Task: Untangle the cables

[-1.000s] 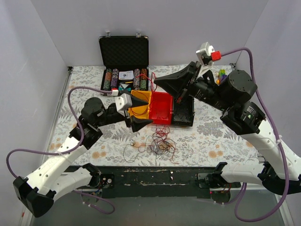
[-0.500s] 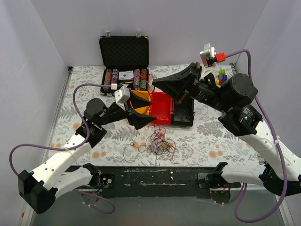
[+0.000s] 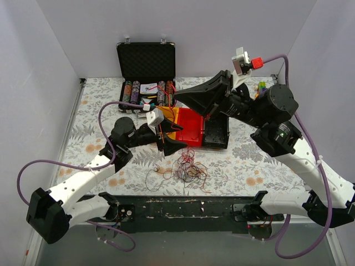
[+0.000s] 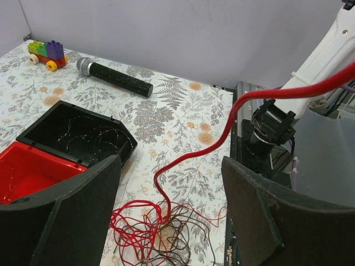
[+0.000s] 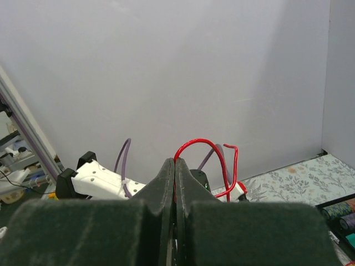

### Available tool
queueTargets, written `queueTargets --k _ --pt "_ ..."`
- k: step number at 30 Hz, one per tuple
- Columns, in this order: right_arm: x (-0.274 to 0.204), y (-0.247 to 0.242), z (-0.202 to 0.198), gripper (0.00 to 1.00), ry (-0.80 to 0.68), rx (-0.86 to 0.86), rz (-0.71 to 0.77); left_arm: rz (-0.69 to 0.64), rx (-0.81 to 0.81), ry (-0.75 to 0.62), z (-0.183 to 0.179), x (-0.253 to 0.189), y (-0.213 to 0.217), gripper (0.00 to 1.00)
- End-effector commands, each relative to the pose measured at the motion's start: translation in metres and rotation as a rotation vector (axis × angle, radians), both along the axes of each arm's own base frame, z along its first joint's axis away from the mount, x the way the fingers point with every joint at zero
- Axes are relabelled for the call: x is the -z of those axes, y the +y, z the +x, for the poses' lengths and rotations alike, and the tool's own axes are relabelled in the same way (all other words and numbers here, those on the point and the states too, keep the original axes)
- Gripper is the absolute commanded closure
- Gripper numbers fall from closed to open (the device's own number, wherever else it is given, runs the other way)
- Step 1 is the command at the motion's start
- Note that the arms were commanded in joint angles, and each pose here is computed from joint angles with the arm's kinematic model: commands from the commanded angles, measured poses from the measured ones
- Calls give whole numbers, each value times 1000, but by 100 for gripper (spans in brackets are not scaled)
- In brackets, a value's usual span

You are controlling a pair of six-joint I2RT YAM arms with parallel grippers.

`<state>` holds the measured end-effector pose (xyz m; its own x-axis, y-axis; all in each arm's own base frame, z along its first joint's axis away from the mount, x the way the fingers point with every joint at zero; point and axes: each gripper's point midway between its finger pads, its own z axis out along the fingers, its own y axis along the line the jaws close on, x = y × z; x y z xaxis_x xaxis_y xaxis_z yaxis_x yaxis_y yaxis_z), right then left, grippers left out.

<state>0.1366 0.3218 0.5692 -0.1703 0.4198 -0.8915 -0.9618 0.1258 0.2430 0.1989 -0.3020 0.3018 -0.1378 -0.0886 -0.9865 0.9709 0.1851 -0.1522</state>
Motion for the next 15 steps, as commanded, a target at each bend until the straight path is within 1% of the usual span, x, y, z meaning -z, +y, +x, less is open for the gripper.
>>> queueTargets --k 1,2,4,5,8,9,10,15 --pt "-44 -12 -21 99 -70 -62 128 -6 -31 -84 9 -5 -2 30" --pt "-47 -13 -22 99 -74 -67 135 -1 -42 -85 11 -3 -2 33" --pt "-51 -15 -25 99 -77 -76 146 0 -59 -92 16 -2 -2 46" --pt "-51 -14 -25 99 -78 -80 147 -1 -53 -97 15 -2 -3 55" --pt "-50 -14 -26 99 -72 -86 146 -12 -52 -104 16 -8 -4 88" --pt "-49 -13 -25 99 -69 -86 142 -22 -55 -110 16 -13 -5 95" --pt "-46 -12 -24 99 -69 -82 136 -29 -56 -116 16 -18 -6 100" --pt "-27 -10 -12 99 -51 -25 72 -73 -23 -160 9 -58 -6 100"
